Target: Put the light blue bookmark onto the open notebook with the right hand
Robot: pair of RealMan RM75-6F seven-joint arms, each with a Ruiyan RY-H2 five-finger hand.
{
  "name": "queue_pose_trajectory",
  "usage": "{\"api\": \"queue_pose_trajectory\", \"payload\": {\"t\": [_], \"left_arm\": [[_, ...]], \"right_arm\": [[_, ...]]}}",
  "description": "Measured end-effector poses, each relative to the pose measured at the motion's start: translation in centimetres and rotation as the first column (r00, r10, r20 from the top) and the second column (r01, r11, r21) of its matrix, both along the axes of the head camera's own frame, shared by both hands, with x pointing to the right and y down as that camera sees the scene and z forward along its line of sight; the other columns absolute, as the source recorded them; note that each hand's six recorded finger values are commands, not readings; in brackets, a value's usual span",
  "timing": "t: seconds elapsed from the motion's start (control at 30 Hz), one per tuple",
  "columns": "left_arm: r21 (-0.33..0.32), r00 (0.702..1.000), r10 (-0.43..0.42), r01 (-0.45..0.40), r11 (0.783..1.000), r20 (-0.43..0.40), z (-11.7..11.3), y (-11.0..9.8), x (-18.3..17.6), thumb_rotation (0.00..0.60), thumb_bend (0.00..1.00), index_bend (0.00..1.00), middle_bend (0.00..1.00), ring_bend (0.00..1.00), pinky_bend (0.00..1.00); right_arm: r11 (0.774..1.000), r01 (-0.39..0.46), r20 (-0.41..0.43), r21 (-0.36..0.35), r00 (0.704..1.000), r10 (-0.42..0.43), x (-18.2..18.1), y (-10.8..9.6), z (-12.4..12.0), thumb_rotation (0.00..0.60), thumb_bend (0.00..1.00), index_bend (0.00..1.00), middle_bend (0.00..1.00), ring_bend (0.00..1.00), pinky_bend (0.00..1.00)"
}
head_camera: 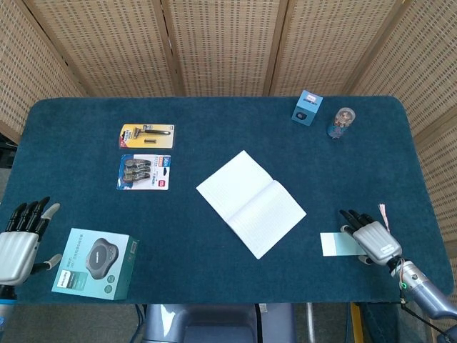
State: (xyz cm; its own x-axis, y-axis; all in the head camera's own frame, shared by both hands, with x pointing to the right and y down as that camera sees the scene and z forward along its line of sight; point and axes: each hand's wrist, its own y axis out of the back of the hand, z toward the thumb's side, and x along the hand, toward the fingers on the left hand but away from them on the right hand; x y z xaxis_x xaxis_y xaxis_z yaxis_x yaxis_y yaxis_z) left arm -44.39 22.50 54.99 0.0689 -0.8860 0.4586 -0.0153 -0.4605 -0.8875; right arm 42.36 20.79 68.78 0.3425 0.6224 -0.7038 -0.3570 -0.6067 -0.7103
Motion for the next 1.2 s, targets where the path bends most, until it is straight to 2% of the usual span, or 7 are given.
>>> {"api": "queue_pose_trajectory", "payload": {"t": [0.53,0.63,0.73,0.97,1.2], "left_arm": [[-0.003,1.000,0.005,-0.005,1.000,0.000,0.05,0.03,0.03,0.600,0.00,0.00,0.00,0.00,0.00],[-0.005,1.000,0.006,-0.006,1.000,0.000,0.08,0.04,0.04,0.600,0.00,0.00,0.00,0.00,0.00],[-0.006,1.000,0.007,-0.007,1.000,0.001,0.09,0.02,0.06,0.600,0.00,0.00,0.00,0.00,0.00],[-0.010,1.000,0.011,-0.011,1.000,0.001,0.15,0.09,0.15,0.600,0.00,0.00,0.00,0.00,0.00],[-0.011,1.000,0.011,-0.011,1.000,0.000,0.15,0.10,0.17,0.600,0.00,0.00,0.00,0.00,0.00]], "right_arm": [[1.000,0.016,-0.029,0.007,0.999,-0.015,-0.24,-0.02,0.50,0.600,0.00,0.26,0.00,0.00,0.17],[1.000,0.020,-0.037,-0.010,0.999,-0.021,-0.23,0.21,0.56,0.600,0.00,0.14,0.00,0.00,0.17],[0.999,0.027,-0.041,-0.020,0.999,-0.027,-0.30,0.39,0.47,0.600,0.00,0.09,0.00,0.00,0.17],[0.999,0.027,-0.048,-0.020,0.998,-0.028,-0.33,0.37,0.49,0.600,0.00,0.09,0.00,0.00,0.17],[0.999,0.024,-0.055,-0.022,0.998,-0.025,-0.29,0.30,0.78,0.600,0.00,0.17,0.00,0.00,0.17]]}}
